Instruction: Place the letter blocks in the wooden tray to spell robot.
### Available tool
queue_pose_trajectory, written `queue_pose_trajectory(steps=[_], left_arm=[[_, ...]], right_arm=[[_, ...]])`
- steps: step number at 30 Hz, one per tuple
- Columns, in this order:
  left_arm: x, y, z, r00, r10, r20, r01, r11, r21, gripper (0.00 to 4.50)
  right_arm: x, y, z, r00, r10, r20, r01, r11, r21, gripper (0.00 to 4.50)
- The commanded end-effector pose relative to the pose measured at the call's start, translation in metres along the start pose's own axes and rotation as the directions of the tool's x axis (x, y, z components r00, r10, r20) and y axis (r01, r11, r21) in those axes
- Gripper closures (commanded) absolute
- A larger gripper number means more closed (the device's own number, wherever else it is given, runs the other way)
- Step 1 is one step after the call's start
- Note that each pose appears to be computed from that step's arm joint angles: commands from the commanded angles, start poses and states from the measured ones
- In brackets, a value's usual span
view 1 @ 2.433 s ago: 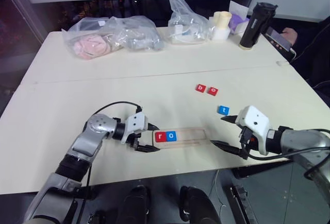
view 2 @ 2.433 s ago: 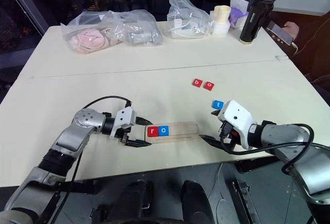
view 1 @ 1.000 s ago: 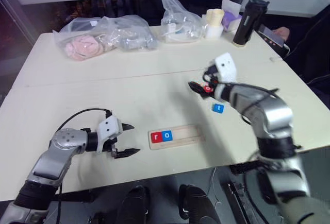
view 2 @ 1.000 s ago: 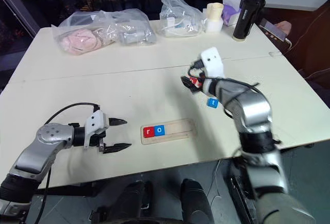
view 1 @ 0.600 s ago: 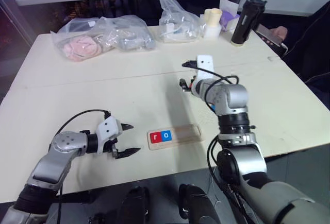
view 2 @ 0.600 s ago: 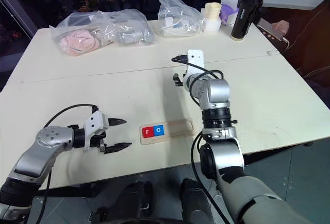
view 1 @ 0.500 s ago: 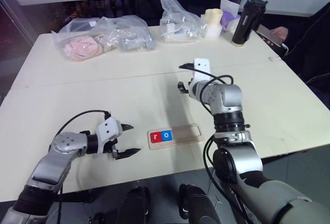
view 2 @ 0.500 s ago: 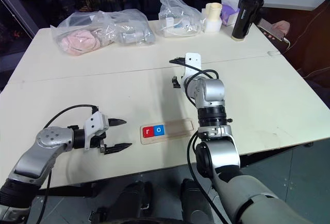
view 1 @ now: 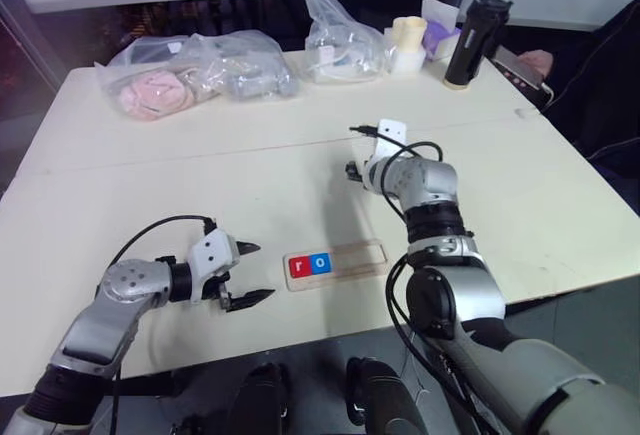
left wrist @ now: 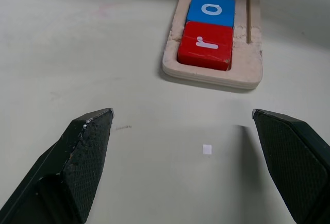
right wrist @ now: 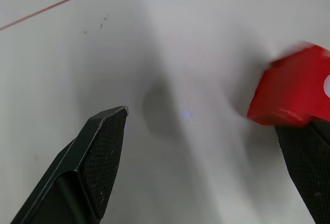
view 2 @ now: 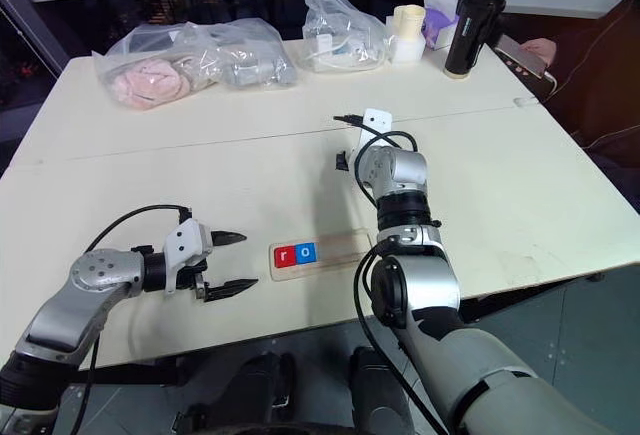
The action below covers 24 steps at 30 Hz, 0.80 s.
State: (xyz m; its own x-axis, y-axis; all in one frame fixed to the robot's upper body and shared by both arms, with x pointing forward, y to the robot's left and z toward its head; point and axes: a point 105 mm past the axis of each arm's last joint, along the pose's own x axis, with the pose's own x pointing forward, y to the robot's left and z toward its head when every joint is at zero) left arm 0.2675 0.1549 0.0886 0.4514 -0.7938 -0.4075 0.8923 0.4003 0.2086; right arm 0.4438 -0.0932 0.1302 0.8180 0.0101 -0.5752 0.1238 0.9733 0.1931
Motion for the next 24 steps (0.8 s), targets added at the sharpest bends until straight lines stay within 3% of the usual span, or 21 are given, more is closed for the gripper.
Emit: queue_pose_trajectory(steps=[1,16,24], left_arm=[[0.001,-0.003,0.011,1.0,-0.004,0.031,0.004,1.0,0.025,0.03],[0.007,-0.007,0.007,0.999,-0.019,0.028,0.018,1.0,0.007,0.03],[0.012,-0.008,0.009,0.999,-0.029,0.033,0.028,1.0,0.01,0.03]], right_arm=[[0.0,0.003,0.004,1.0,-0.003,0.004,0.003,0.999,0.037,0.0],[-0.019,0.015,0.037,0.978,0.074,0.197,-0.031,0.977,-0.213,0.0],[-0.026,0.03,0.033,0.974,0.142,0.174,-0.101,0.969,-0.227,0.0]])
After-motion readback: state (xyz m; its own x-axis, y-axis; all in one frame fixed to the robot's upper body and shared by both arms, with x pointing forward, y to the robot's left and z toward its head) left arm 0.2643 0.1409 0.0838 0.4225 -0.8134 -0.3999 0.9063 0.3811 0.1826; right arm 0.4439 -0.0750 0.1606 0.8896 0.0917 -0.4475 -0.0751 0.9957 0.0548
